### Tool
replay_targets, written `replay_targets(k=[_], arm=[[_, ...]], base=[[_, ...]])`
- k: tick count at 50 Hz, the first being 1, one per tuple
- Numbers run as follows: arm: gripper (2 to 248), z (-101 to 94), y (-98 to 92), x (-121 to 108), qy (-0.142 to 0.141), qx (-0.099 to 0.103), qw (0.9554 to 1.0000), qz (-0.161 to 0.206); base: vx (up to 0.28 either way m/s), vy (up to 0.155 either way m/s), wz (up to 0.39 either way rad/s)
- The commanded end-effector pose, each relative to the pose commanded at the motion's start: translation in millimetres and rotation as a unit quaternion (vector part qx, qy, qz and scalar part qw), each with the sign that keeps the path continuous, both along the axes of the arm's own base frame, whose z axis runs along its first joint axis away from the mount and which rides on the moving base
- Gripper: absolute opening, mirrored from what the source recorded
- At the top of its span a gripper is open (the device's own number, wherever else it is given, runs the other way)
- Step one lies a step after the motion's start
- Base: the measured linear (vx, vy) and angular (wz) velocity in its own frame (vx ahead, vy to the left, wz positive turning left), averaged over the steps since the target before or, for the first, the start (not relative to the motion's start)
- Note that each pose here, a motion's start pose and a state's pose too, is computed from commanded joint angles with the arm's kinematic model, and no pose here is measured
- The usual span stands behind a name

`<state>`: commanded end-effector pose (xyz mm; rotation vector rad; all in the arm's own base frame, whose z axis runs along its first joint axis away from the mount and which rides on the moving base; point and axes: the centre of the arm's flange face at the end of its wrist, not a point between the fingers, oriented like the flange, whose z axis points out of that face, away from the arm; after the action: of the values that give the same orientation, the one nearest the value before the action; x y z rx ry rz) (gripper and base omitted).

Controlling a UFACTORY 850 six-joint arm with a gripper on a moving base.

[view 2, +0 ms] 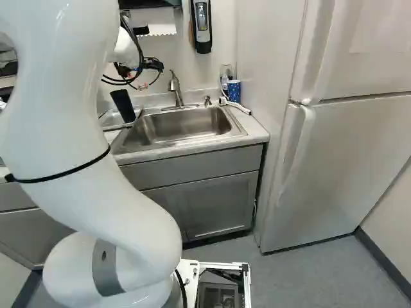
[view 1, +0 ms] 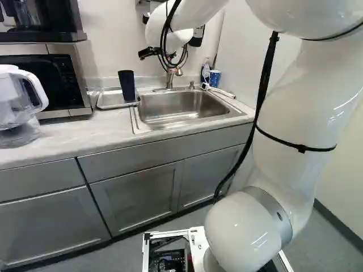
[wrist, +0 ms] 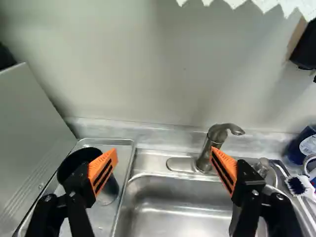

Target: Rinse the cup and place it in the tray

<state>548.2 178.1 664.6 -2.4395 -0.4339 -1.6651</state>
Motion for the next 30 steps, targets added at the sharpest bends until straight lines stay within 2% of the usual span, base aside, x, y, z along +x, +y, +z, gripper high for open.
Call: replay_targets(k=[30], arm=[[247, -8.5, -9.8, -46.4, 0.055, -0.019, 0.9983, 0.004]], base=[[0.0, 0.0, 0.0]])
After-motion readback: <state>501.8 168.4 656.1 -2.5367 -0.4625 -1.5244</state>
